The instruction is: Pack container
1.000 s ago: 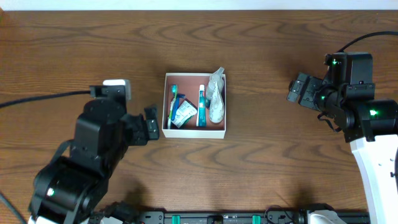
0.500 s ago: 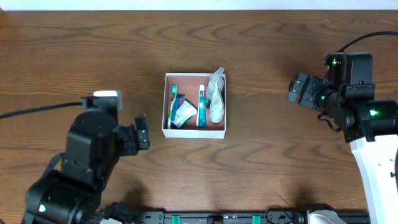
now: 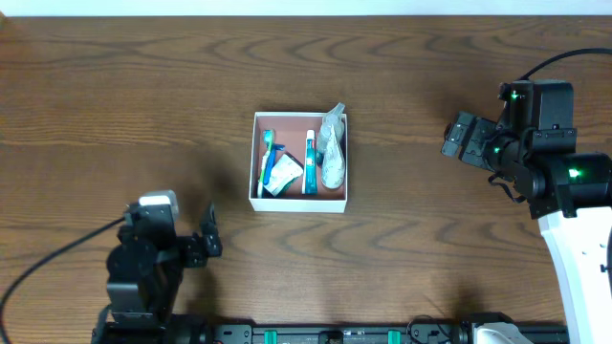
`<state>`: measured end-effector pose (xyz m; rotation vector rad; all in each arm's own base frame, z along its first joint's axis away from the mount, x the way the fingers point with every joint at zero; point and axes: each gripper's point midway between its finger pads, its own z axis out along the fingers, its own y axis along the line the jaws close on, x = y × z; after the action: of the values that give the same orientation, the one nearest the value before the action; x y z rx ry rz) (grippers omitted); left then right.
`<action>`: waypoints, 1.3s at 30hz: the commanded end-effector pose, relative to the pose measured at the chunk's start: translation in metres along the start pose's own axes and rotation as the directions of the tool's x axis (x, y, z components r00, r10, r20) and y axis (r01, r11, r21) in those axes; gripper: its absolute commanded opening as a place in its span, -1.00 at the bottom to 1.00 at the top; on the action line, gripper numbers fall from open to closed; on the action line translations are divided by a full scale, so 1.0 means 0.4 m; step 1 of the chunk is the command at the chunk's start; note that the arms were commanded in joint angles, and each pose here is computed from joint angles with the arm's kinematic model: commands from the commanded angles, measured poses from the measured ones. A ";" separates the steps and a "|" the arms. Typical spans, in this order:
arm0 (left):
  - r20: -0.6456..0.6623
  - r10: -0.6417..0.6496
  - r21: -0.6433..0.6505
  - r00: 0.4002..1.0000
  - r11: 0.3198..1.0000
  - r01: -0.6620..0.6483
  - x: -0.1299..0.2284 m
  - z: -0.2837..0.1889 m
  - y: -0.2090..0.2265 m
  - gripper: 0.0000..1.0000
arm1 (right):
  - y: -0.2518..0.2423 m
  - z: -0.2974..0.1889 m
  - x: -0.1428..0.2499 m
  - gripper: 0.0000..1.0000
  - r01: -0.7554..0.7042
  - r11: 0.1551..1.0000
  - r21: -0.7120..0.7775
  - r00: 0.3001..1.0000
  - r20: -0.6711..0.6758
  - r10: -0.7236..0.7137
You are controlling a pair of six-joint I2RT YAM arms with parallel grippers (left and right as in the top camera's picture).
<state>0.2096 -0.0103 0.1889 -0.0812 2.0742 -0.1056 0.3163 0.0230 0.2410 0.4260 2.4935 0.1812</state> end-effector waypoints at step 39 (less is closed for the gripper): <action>0.011 0.007 0.053 1.000 0.999 -0.007 0.212 0.108 0.005 0.96 | -0.004 -0.004 -0.004 0.99 -0.018 1.000 -0.001 1.000 0.006 0.018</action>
<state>0.2060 -0.0186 0.0976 -0.0398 2.0583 -0.1514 0.3163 0.0231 0.2409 0.4259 2.4940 0.1816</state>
